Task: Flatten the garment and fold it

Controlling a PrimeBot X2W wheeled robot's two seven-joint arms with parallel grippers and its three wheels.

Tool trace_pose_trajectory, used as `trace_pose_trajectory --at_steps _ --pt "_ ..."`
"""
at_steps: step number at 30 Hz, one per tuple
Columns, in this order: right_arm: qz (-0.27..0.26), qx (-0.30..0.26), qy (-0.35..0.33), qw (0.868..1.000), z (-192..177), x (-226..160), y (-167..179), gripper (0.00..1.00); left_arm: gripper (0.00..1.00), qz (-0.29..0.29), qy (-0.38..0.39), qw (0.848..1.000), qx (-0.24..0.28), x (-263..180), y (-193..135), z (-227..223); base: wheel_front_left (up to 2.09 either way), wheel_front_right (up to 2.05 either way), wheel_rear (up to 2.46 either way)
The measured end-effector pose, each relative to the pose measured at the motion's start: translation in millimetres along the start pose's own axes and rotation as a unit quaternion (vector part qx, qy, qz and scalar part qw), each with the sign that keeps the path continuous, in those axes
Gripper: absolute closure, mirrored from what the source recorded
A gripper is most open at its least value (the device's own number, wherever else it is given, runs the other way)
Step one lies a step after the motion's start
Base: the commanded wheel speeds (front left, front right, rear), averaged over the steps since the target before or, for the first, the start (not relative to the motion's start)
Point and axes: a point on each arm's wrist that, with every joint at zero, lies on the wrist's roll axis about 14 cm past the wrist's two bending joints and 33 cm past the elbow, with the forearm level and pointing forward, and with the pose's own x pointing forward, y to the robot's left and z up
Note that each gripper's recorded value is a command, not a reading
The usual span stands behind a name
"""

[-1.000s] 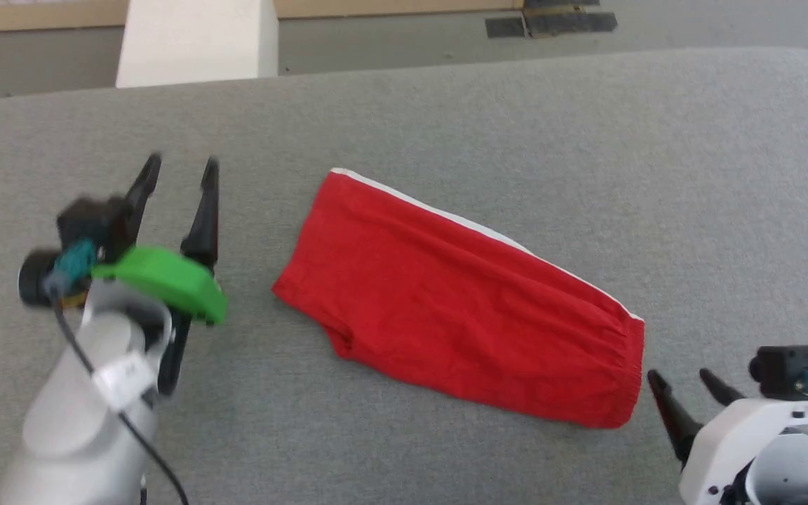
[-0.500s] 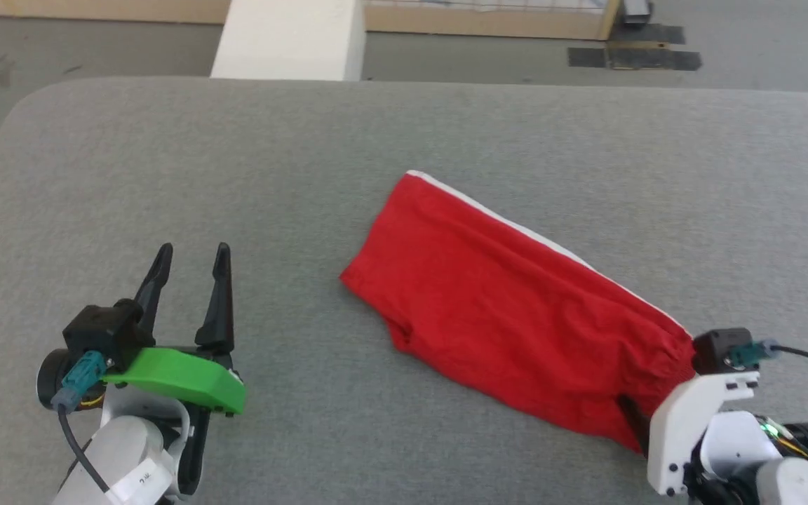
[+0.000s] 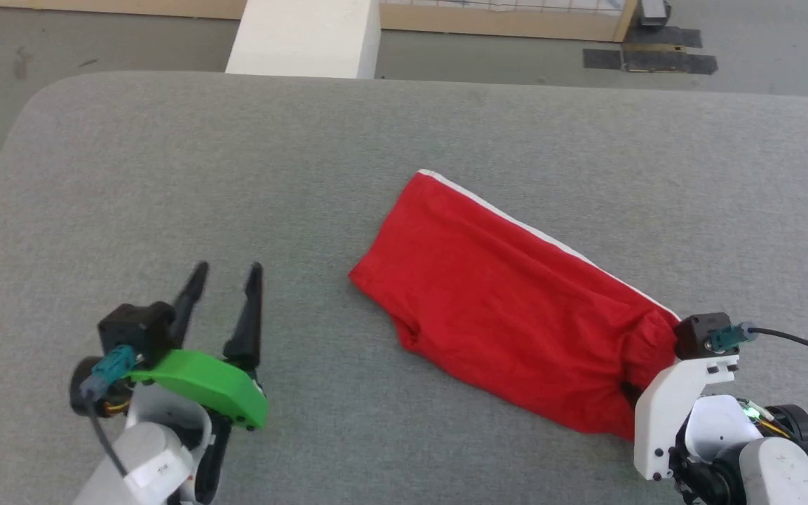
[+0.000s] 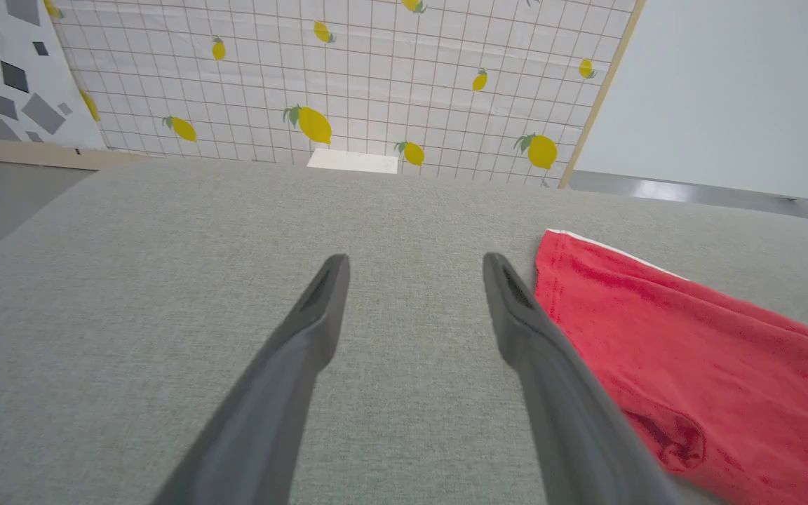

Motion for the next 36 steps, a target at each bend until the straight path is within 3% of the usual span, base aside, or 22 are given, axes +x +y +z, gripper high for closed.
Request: trace_pose_trajectory --at_steps 5,11,14,19,23,24,25,26,27,31,36 --pt "-0.003 0.017 -0.018 1.000 4.6 -6.7 -5.9 1.00 0.00 -0.026 0.092 0.994 -0.044 11.3 -22.9 -31.2 0.00 0.00 0.00" --pt "-0.009 0.027 -0.029 0.999 9.7 -10.8 -13.1 1.00 0.00 -0.068 0.203 0.976 -0.041 50.3 -56.6 -49.7 0.00 0.00 0.00" --pt "-0.008 0.029 -0.031 0.999 11.1 -10.4 -13.7 1.00 0.00 -0.071 0.275 0.959 -0.020 61.8 -63.4 -67.4 0.00 0.00 0.00" --pt "-0.016 0.040 -0.030 0.999 7.8 -9.9 -21.2 1.00 0.00 -0.092 0.400 0.912 0.022 53.7 -76.8 -109.9 0.00 0.00 0.00" --pt "-0.021 0.049 -0.030 0.998 5.2 -9.0 -26.6 1.00 0.00 -0.113 0.437 0.891 0.044 51.0 -86.2 -124.2 0.00 0.00 0.00" --pt "-0.022 0.051 -0.028 0.998 3.7 -8.7 -27.9 1.00 0.06 -0.121 0.442 0.888 0.049 50.7 -89.2 -126.5 0.00 0.00 0.00" --pt "-0.023 0.052 -0.028 0.998 2.9 -8.5 -28.7 1.00 0.63 -0.126 0.445 0.885 0.050 50.2 -90.8 -128.8 0.00 0.00 0.00" --pt "-0.024 0.053 -0.028 0.998 2.4 -8.5 -29.3 1.00 0.88 -0.132 0.447 0.883 0.053 49.5 -92.7 -130.3 0.00 0.00 0.00" --pt "-0.025 0.054 -0.028 0.998 2.4 -8.5 -29.8 1.00 1.00 -0.134 0.449 0.882 0.051 48.6 -93.3 -131.6 0.00 0.00 0.00" --pt "-0.024 0.054 -0.031 0.998 4.0 -8.9 -29.5 1.00 1.00 -0.147 0.446 0.883 0.027 44.9 -101.2 -131.1 0.00 0.00 0.00" --pt "-0.021 0.050 -0.042 0.998 10.4 -12.7 -26.5 1.00 1.00 -0.128 0.398 0.907 -0.051 50.0 -97.9 -112.8 0.00 0.00 0.00"
